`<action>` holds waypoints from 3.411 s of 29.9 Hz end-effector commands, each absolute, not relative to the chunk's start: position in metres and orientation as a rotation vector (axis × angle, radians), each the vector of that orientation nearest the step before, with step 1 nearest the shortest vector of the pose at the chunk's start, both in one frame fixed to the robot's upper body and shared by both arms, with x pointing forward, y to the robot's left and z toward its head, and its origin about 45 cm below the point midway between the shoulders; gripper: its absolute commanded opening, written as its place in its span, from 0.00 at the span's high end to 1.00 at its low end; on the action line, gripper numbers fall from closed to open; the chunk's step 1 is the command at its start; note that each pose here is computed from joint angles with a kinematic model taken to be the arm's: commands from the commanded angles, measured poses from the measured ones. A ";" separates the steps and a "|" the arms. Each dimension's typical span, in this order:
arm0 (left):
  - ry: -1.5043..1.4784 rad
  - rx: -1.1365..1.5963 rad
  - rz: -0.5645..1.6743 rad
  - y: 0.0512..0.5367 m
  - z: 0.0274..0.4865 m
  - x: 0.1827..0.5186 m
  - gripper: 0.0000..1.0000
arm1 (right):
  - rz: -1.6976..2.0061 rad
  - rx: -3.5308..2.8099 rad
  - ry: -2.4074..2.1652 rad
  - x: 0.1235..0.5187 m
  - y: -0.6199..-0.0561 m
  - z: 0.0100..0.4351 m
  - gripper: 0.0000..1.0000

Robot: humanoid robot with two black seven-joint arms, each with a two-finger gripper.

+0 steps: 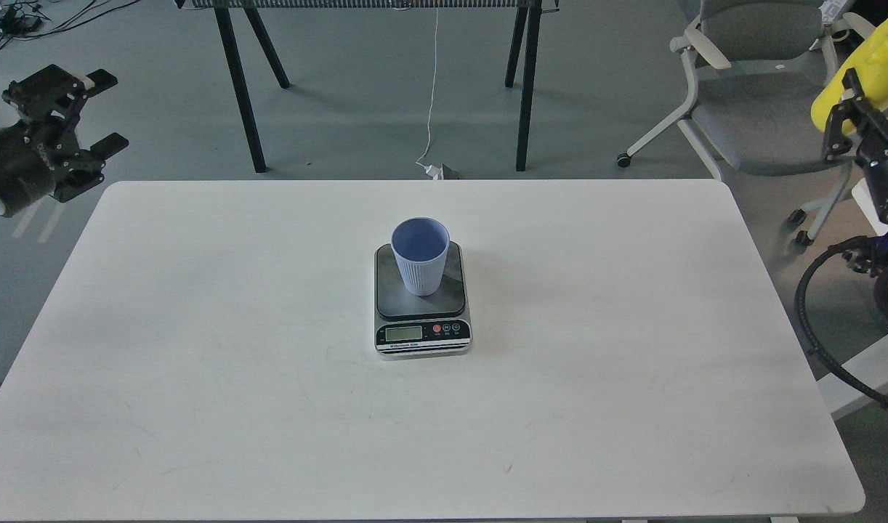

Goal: Pour seasoning into cup on scale with both arms
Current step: 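Raise the yellow bottle upright away from the cup, then lower the yellow bottle back onto the table with the right gripper, then open the right gripper and pull it back from the bottle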

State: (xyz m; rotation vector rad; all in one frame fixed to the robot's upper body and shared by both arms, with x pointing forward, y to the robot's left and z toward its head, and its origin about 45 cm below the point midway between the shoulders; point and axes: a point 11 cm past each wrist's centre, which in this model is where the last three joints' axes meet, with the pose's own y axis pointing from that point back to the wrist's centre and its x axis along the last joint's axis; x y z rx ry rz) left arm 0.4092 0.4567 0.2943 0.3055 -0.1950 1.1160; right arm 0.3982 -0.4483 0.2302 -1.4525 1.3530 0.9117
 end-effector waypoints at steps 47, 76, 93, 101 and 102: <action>-0.182 0.308 1.088 0.447 0.287 0.409 0.00 | 1.379 -1.220 1.317 0.324 -0.306 0.063 0.77; -0.183 0.309 1.089 0.447 0.287 0.409 0.00 | 1.396 -1.276 1.290 0.319 -0.295 0.068 0.01; -0.182 0.308 1.088 0.447 0.287 0.409 0.00 | 1.454 -1.291 1.242 0.281 -0.280 0.065 0.01; -0.180 0.308 1.087 0.446 0.286 0.409 0.00 | 1.422 -1.280 1.295 0.263 -0.305 0.067 0.01; -0.180 0.308 1.087 0.446 0.286 0.409 0.00 | 1.416 -1.282 1.300 0.261 -0.308 0.069 0.01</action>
